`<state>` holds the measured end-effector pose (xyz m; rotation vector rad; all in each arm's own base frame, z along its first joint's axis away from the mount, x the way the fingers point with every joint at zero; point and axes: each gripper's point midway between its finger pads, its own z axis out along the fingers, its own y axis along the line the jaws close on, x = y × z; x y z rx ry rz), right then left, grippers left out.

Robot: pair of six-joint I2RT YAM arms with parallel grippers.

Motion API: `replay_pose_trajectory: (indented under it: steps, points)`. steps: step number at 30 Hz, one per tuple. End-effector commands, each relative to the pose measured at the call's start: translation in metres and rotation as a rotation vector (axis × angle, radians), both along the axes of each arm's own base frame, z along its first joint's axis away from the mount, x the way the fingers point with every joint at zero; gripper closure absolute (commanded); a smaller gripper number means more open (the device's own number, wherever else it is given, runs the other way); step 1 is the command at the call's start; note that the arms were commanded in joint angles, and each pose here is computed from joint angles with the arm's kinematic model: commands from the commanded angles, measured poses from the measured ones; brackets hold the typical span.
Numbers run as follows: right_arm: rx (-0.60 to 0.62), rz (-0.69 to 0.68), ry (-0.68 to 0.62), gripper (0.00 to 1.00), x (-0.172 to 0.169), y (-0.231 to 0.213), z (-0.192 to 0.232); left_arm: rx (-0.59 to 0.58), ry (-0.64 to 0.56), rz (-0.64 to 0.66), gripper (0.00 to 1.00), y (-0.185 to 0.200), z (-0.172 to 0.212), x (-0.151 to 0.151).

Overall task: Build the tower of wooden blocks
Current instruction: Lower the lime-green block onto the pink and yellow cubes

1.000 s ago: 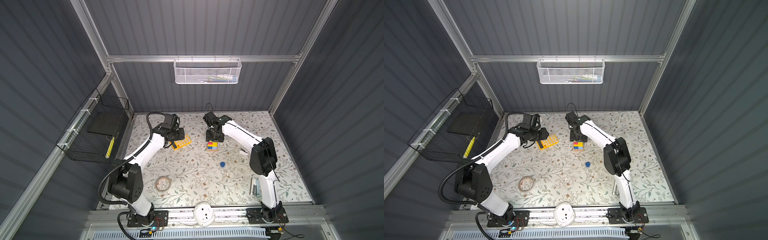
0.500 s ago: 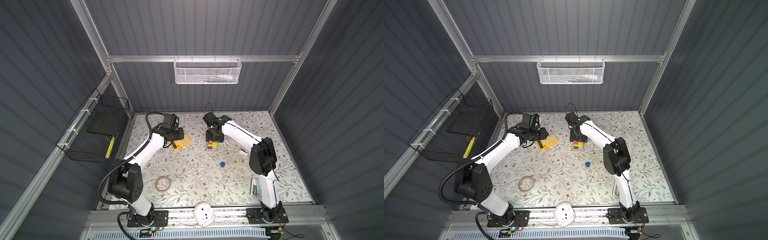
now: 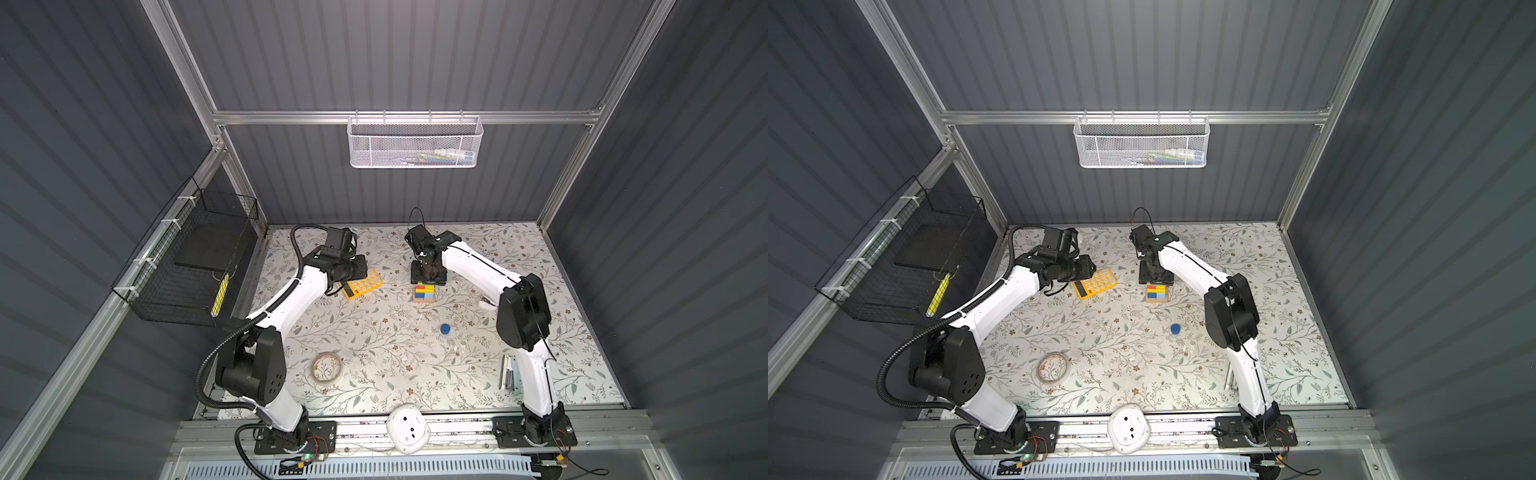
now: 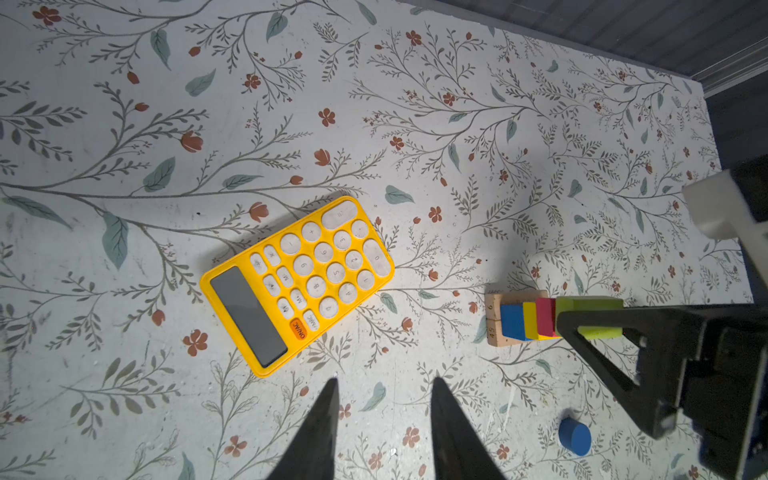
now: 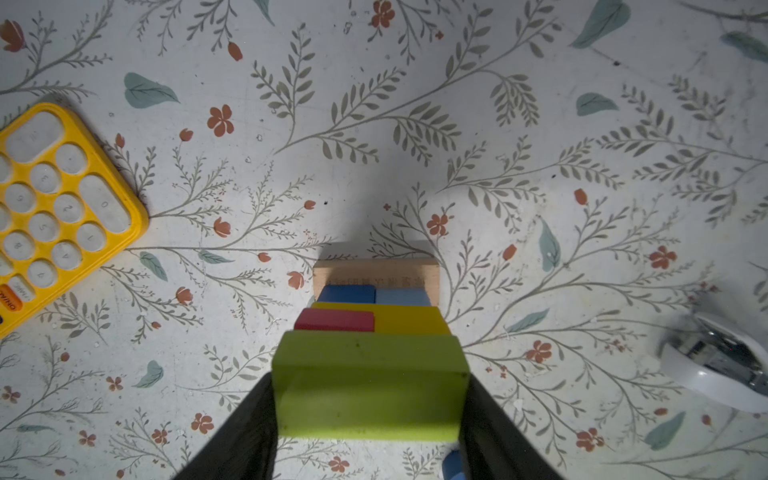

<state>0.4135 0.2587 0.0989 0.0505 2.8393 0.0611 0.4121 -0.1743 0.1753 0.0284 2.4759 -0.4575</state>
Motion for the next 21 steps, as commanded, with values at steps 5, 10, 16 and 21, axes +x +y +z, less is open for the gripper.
replay_pose_trajectory:
  steps: [5, 10, 16, 21]
  points:
    - [-0.004, -0.014, 0.009, 0.46, 0.0017, -0.0013, -0.0017, -0.004, 0.002, -0.017, 0.63, -0.0001, -0.0008, 0.0026]
    - [-0.009, -0.018, 0.008, 0.43, 0.0016, -0.0030, -0.0008, -0.008, 0.002, -0.018, 0.63, -0.0005, -0.0005, 0.0027]
    - [-0.011, -0.018, 0.006, 0.36, 0.0014, -0.0034, 0.0009, -0.012, 0.001, -0.018, 0.63, -0.0007, -0.0006, 0.0034]
    - [-0.012, -0.020, 0.004, 0.34, 0.0018, -0.0035, 0.0011, -0.014, 0.002, -0.018, 0.63, -0.0006, -0.0004, 0.0034]
